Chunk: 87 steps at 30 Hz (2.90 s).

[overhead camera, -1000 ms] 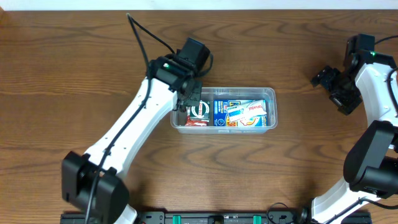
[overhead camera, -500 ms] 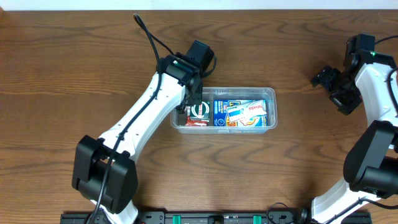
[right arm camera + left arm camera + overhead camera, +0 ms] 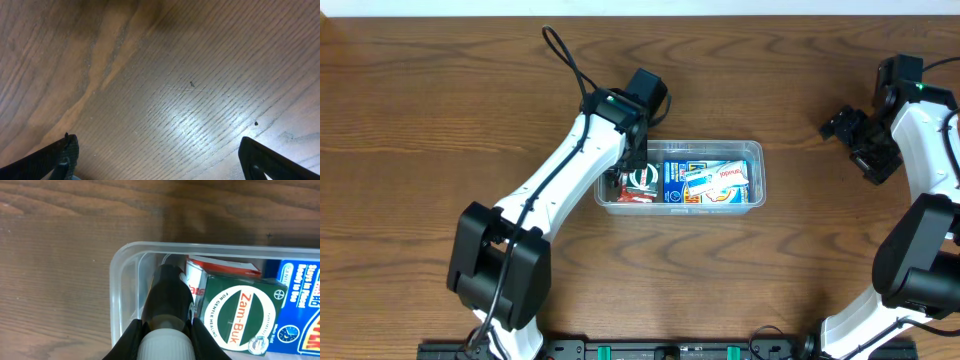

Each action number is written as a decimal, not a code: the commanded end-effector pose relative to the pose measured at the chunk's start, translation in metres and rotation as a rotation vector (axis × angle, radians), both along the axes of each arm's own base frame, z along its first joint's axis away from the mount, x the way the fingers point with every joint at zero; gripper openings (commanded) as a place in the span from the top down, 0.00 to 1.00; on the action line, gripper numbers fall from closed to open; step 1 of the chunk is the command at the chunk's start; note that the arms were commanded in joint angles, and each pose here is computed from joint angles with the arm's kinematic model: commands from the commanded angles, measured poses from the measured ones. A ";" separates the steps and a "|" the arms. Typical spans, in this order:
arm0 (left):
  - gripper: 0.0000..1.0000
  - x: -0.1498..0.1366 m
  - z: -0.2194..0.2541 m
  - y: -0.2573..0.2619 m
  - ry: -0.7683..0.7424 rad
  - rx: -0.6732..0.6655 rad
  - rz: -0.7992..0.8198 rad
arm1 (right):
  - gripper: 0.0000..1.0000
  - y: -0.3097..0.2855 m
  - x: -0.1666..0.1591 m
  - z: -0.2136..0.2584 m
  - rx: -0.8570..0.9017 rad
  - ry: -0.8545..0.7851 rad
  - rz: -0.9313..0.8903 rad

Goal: Pack container

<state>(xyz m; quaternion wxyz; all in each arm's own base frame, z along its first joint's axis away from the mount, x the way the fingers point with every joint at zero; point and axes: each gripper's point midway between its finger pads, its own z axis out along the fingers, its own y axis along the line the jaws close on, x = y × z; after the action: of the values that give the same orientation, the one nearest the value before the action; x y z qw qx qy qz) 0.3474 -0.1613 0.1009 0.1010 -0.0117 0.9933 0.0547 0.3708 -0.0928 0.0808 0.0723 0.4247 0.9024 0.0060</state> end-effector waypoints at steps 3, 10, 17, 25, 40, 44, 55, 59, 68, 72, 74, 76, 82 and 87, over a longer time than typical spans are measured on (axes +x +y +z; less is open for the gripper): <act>0.93 0.002 -0.002 0.006 -0.021 0.013 0.110 | 0.01 -0.002 0.003 0.000 -0.007 -0.004 0.009; 0.92 0.001 -0.002 0.005 -0.023 0.002 0.140 | 0.01 -0.002 0.003 0.000 -0.007 -0.004 0.009; 0.92 0.001 -0.002 0.004 -0.027 -0.016 0.204 | 0.01 -0.002 0.003 0.000 -0.007 -0.004 0.009; 0.92 0.001 -0.002 0.004 -0.028 -0.017 0.204 | 0.01 -0.002 0.003 0.000 -0.007 -0.004 0.009; 0.92 -0.008 -0.017 0.010 0.003 0.012 0.198 | 0.01 -0.002 0.003 0.000 -0.007 -0.004 0.009; 0.75 -0.008 -0.017 0.010 0.003 0.012 0.198 | 0.01 -0.002 0.003 0.000 -0.007 -0.004 0.009; 0.58 -0.008 -0.017 0.010 0.003 0.012 0.198 | 0.01 -0.002 0.003 0.000 -0.007 -0.004 0.009; 0.53 -0.008 -0.017 0.010 0.002 0.012 0.198 | 0.01 -0.002 0.003 0.000 -0.007 -0.004 0.009; 0.34 -0.002 -0.009 0.007 -0.011 0.009 0.130 | 0.01 -0.002 0.003 0.000 -0.007 -0.004 0.009; 0.31 0.009 0.008 0.000 -0.059 -0.022 0.124 | 0.01 -0.002 0.003 0.000 -0.007 -0.004 0.009; 0.31 0.015 0.017 -0.004 -0.083 -0.038 0.112 | 0.01 -0.002 0.003 0.000 -0.007 -0.004 0.009; 0.31 0.020 0.028 -0.007 -0.108 -0.056 0.103 | 0.01 -0.002 0.003 0.000 -0.007 -0.004 0.009; 0.30 0.024 0.077 -0.009 -0.193 -0.096 0.045 | 0.01 -0.002 0.003 0.000 -0.007 -0.004 0.009; 0.18 0.006 0.143 0.002 -0.289 -0.110 -0.079 | 0.01 -0.002 0.003 0.000 -0.007 -0.004 0.009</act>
<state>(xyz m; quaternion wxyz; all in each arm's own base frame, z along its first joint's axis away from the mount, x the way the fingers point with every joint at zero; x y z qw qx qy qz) 0.3576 -0.1681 0.1866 0.1790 -0.0246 0.9835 0.0078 0.3717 -0.0931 0.0809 0.0744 0.4247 0.9023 0.0062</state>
